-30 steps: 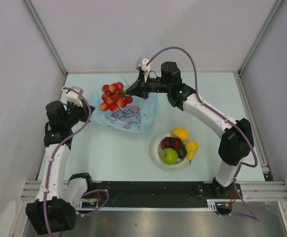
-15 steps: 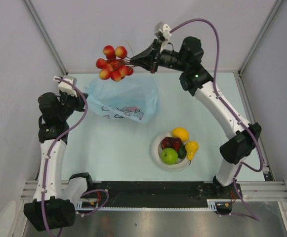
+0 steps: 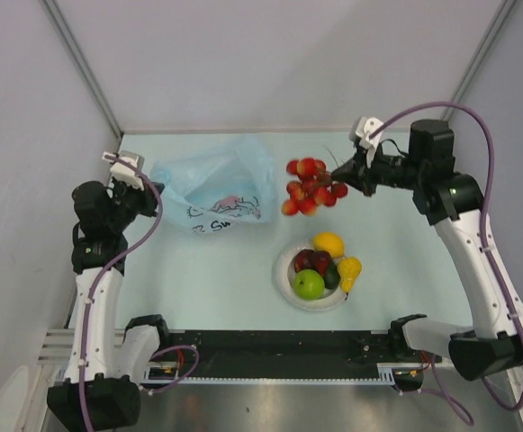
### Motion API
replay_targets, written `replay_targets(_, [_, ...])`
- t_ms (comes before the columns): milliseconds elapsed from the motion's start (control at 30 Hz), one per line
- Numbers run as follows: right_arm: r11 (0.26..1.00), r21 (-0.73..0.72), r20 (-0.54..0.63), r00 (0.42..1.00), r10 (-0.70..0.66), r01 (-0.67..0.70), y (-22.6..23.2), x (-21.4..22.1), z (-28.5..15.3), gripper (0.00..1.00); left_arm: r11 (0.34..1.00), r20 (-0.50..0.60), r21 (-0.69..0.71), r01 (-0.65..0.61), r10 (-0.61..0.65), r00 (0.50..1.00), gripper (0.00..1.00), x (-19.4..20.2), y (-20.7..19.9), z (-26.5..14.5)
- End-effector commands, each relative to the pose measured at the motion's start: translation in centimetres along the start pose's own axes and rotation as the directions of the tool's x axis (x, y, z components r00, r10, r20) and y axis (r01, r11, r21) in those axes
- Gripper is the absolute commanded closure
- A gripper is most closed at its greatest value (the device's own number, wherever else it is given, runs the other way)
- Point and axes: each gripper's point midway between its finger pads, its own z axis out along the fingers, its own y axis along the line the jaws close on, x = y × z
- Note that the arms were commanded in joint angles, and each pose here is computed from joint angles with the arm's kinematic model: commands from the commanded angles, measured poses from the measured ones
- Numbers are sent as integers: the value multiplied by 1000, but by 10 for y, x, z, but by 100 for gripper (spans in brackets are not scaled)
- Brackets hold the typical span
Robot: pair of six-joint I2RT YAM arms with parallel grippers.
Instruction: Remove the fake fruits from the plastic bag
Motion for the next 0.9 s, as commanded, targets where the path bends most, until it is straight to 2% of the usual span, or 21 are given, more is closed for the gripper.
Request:
replay_targets(0, [996, -84, -80, 997, -1, -6, 44, 25, -23, 100, 993, 2, 77, 86, -87, 996, 83, -2, -11, 11])
replay_targets(33, [995, -95, -89, 996, 17, -25, 49, 29, -24, 100, 992, -10, 77, 97, -96, 995, 75, 0, -9, 15])
replay_targets(133, [988, -113, -123, 988, 91, -105, 64, 40, -23, 100, 992, -12, 77, 99, -99, 995, 65, -5, -5, 20])
replay_targets(233, [976, -142, -169, 975, 142, -167, 86, 55, -16, 100, 991, -9, 82, 102, -102, 995, 61, -6, -5, 23])
replay_targets(433, [958, -175, -308, 937, 168, -229, 129, 88, 8, 100, 988, -5, 93, 122, -122, 992, 59, -4, -8, 22])
replay_targets(700, [953, -108, -337, 912, 232, -282, 118, 97, 36, 100, 986, 11, 93, 136, -137, 990, 56, 9, -15, 13])
replay_targets(867, [975, -93, -410, 900, 147, -202, 118, 107, 42, 100, 988, 14, 87, 125, -127, 992, 53, 15, -20, 4])
